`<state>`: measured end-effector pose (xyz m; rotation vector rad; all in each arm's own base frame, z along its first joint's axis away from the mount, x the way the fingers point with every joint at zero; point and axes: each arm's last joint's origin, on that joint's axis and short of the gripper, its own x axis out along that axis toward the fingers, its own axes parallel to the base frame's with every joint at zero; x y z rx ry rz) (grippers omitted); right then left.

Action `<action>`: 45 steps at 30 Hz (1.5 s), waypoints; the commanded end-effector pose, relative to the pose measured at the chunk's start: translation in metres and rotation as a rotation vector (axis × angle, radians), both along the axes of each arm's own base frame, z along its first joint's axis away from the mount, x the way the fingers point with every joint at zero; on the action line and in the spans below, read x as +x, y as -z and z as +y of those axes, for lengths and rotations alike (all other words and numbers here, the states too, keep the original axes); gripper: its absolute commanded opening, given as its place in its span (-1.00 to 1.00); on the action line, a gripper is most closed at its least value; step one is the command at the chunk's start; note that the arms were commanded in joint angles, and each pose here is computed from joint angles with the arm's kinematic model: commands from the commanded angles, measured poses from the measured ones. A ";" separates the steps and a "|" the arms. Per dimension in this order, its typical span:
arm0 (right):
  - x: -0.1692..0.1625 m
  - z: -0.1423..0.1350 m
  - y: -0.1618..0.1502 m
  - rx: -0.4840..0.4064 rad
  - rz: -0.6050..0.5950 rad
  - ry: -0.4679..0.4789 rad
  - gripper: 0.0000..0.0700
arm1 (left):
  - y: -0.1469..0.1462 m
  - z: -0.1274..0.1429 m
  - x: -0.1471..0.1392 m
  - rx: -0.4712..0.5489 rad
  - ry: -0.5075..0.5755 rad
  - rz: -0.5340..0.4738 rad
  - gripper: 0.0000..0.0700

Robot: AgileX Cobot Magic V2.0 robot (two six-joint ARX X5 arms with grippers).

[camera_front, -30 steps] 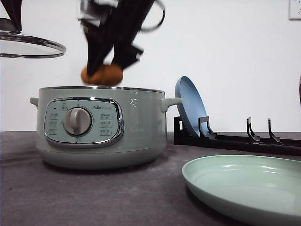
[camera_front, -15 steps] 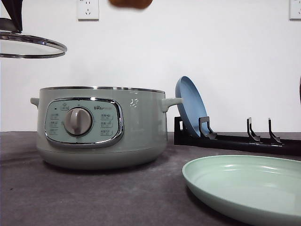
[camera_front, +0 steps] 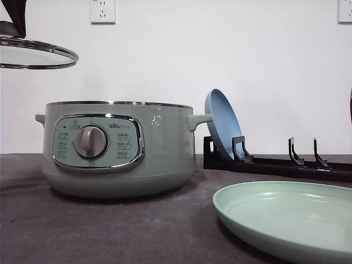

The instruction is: Transfer potato from steamer to green plate

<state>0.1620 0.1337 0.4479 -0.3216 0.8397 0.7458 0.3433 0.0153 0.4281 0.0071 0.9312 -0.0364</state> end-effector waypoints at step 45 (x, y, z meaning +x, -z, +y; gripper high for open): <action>0.007 -0.026 0.266 0.105 0.265 0.458 -0.26 | -0.018 -0.002 -0.005 -0.011 0.012 -0.093 -0.96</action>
